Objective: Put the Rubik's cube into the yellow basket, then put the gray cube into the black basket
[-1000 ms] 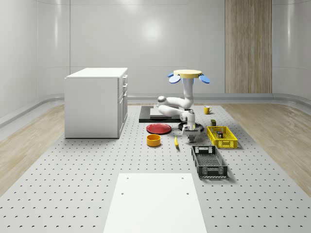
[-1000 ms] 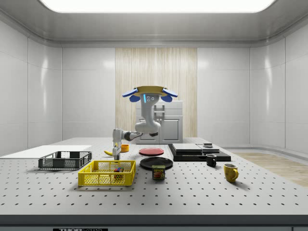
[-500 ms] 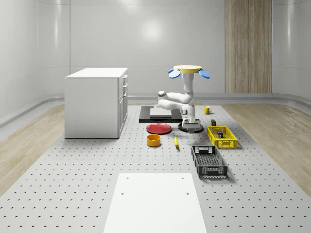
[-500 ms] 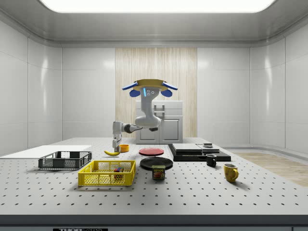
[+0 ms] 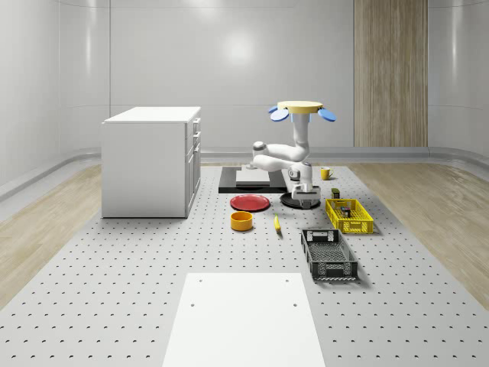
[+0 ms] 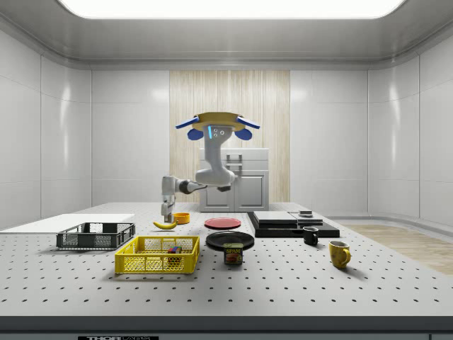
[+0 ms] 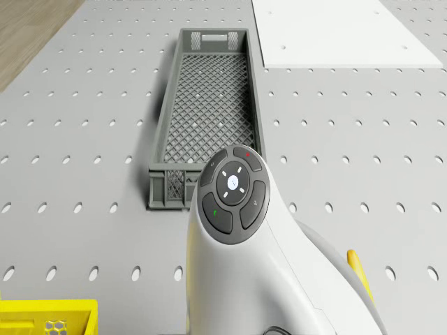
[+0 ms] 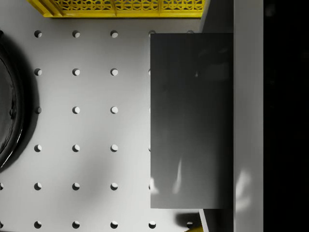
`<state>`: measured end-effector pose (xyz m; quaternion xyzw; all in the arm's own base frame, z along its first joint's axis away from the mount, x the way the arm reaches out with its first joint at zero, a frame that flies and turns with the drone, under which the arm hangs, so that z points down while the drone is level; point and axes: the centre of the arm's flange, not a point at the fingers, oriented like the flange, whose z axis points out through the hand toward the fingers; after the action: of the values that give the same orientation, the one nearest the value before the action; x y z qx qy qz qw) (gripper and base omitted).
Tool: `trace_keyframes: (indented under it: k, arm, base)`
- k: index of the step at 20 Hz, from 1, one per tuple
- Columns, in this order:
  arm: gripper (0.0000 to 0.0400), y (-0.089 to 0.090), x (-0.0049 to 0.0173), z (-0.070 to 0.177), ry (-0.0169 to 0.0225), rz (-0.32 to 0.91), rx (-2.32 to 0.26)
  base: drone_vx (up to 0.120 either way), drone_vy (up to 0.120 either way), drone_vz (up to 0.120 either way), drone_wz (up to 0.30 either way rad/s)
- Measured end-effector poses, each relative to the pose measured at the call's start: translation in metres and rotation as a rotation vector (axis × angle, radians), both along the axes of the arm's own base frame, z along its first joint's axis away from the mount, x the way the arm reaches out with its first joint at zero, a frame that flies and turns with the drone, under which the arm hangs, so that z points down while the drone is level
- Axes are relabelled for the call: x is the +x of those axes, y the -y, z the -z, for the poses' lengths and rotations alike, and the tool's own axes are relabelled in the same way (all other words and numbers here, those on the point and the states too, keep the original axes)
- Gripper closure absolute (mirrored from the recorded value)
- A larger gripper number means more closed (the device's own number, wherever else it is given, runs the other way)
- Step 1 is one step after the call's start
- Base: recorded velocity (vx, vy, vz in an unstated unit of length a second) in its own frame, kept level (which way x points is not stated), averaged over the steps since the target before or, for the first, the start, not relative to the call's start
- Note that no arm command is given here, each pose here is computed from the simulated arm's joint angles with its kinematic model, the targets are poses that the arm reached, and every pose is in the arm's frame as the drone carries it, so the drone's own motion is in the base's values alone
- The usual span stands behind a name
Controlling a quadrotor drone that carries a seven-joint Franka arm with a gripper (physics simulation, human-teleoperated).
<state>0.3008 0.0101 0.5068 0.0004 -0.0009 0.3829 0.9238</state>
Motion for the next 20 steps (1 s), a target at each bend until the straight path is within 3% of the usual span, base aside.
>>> trace_keyframes:
  k: [5, 20]
  arm:
    - [0.0150, 0.0000, 0.0000, 0.0001, 0.0000, 0.000, 0.000]
    - [0.0150, 0.0000, 0.0000, 0.0002, 0.0000, 0.000, 0.000]
  base:
    - [0.120, 0.120, 0.000, 0.000]
    - [0.120, 0.000, 0.000, 0.000]
